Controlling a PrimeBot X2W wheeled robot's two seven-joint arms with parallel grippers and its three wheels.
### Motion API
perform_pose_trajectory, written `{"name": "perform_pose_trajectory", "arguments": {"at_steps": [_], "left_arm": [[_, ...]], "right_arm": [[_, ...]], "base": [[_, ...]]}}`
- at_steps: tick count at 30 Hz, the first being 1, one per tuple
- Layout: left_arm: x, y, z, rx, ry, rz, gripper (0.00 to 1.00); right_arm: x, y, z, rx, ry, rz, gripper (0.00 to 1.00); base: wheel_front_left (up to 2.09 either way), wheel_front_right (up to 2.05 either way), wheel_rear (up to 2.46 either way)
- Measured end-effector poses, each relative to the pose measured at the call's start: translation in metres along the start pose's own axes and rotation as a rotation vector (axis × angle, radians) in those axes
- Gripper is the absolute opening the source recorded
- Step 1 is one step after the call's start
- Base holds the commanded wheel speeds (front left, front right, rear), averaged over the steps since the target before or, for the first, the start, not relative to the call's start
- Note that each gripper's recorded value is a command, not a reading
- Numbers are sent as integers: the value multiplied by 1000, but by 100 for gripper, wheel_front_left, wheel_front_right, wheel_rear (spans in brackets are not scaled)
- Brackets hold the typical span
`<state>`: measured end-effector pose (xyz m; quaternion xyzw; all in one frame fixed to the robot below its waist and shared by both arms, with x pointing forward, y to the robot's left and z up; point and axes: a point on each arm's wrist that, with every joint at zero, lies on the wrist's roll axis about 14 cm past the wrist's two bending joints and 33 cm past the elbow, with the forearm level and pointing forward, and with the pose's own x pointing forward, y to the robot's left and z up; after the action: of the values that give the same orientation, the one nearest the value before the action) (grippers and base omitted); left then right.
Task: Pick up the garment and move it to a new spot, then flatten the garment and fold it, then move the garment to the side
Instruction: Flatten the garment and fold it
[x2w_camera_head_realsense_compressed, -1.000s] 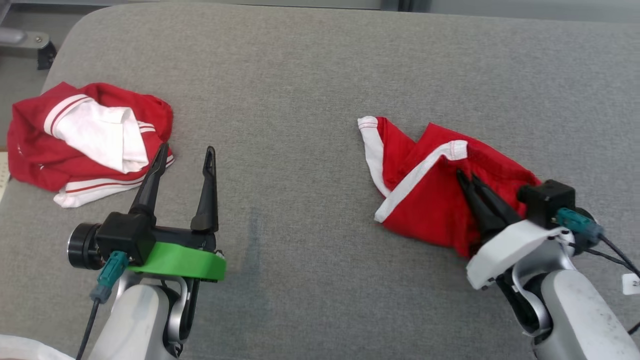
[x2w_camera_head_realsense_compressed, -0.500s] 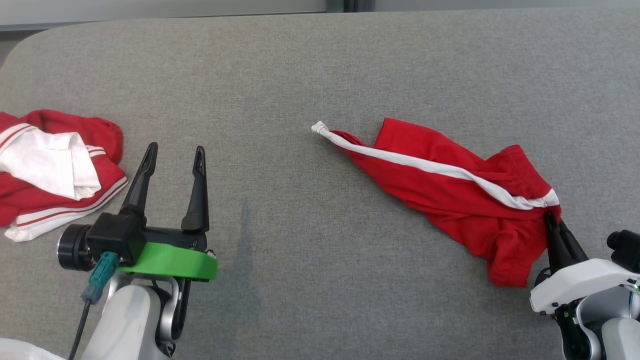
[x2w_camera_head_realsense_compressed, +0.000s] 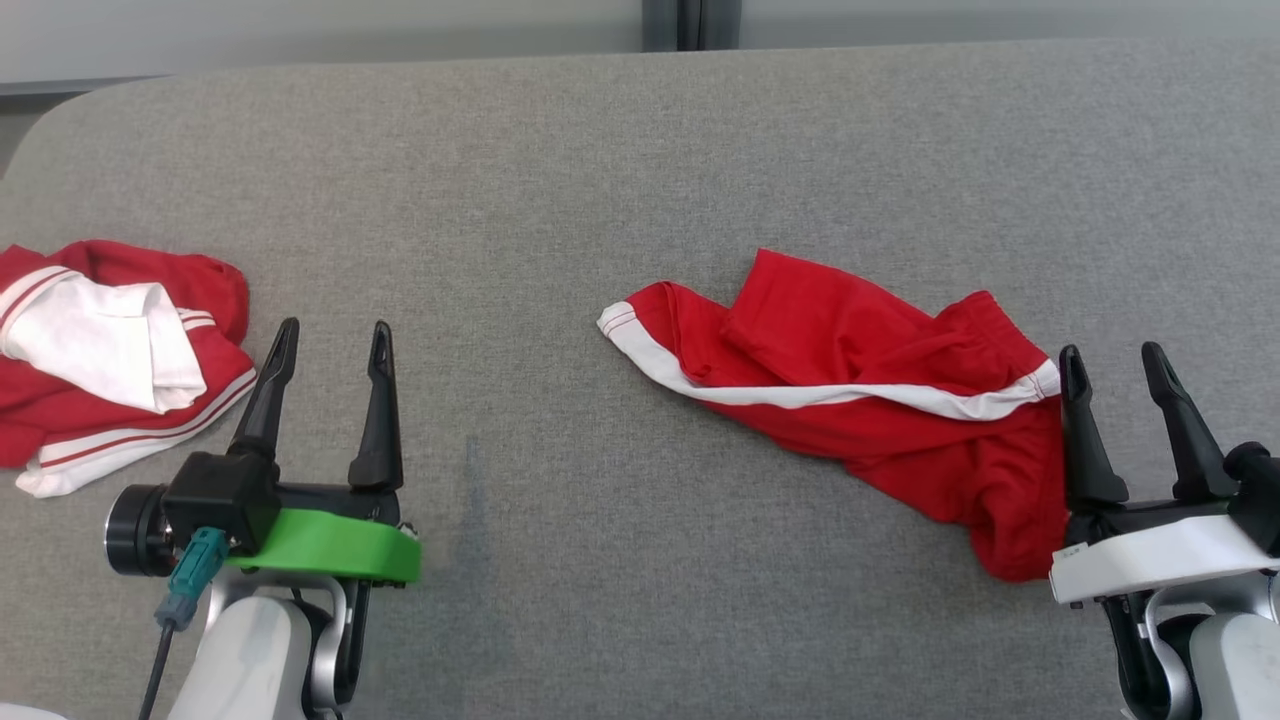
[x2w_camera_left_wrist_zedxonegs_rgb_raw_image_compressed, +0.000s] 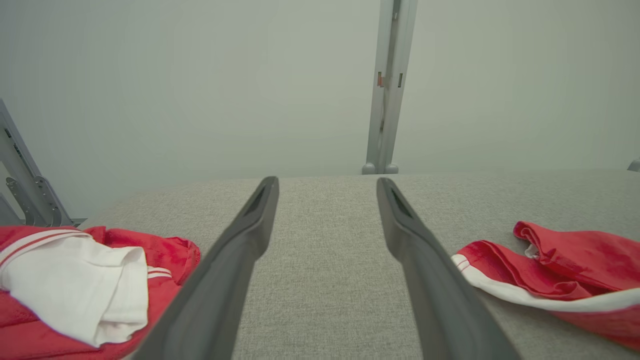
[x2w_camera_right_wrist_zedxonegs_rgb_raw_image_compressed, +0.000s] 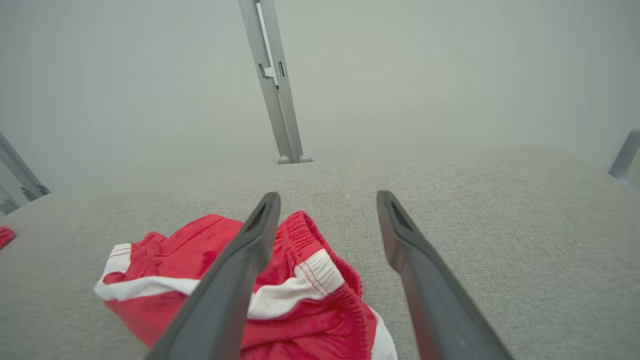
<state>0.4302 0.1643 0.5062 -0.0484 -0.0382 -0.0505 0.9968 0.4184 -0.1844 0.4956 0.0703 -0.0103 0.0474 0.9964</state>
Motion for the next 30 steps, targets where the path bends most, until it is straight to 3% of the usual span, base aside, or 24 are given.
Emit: {"name": "perform_pose_trajectory", "arguments": {"at_steps": [8,20,30], "left_arm": [[-18,6,2,1,8,27,100],[-19,3,-4,19,42,9,100],[30,-89,-37,7,289,-320,100]], "right_arm": [[-18,22,33,-29,-74,56,100],[-22,17,31,-19,-51,27,100],[-8,16,15,-16,-1,30,100]], "base": [[0,0,0],[0,0,0],[0,0,0]]}}
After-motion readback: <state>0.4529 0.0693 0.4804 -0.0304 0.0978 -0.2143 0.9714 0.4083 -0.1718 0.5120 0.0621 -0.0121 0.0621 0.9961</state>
